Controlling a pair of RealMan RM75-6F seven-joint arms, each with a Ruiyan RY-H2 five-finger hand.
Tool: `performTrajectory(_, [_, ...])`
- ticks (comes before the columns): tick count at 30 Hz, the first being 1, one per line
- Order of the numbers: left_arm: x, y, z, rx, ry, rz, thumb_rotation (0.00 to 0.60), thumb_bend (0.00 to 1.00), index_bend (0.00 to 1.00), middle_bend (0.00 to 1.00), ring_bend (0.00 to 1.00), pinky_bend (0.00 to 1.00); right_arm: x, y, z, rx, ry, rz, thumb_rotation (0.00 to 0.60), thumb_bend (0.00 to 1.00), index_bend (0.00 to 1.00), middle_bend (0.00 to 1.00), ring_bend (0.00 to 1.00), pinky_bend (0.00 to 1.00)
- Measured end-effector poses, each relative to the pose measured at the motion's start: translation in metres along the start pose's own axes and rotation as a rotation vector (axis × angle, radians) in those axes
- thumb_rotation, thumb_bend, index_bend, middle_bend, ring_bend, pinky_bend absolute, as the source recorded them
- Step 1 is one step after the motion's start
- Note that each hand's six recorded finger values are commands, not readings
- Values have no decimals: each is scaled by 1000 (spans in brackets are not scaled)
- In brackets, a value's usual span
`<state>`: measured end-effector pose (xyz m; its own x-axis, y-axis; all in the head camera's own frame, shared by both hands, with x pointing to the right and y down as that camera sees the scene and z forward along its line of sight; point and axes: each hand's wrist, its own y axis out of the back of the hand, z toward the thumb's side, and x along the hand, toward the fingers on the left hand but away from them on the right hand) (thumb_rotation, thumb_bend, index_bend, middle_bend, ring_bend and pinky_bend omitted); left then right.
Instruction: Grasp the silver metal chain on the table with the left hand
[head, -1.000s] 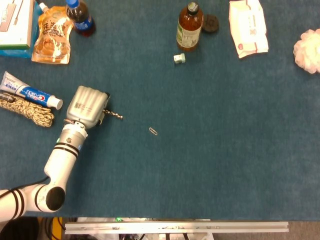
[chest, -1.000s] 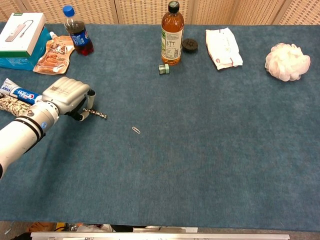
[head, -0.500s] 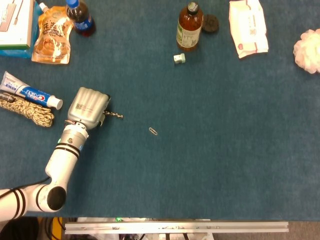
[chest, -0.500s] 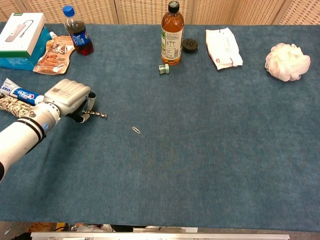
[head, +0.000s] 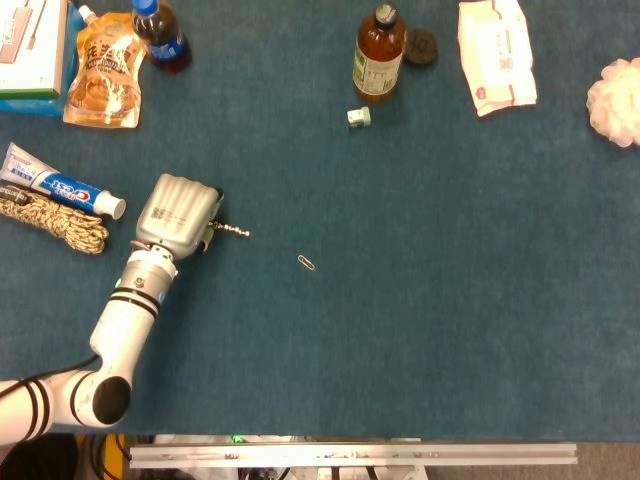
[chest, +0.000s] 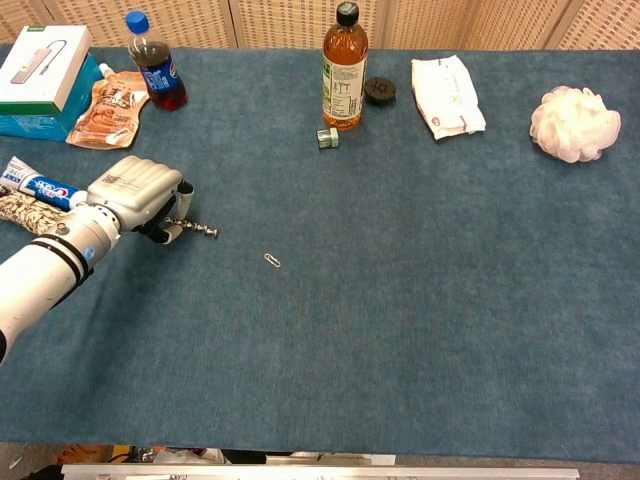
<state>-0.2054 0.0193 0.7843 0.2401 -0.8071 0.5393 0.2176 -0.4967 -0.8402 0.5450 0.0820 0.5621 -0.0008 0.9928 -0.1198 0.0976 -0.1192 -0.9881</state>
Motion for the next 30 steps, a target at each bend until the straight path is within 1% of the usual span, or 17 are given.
performTrajectory(9, [-15,23,3,-27,-35,60,600,377,600,781,745,656,-2,-1,2,-5,9,-3,600,259,532,521,554,562])
performTrajectory(14, [-29,39,11,-43,-83,103,600,377,605,781,745,656,-3,-2,2,-6,13,-3,600,259,532,521,556,562])
performTrajectory(20, [-44,51,26,-58,-145,134,600,377,605,781,745,656,-4,-4,2,-11,15,-2,600,258,532,521,557,562])
performTrajectory(24, [-50,53,37,-61,-176,140,600,377,605,781,745,656,-4,-4,1,-13,14,-2,600,259,532,521,558,562])
performTrajectory(30, [-51,46,56,-57,-218,116,600,377,603,781,745,656,-4,-5,1,-15,15,2,600,258,532,521,558,562])
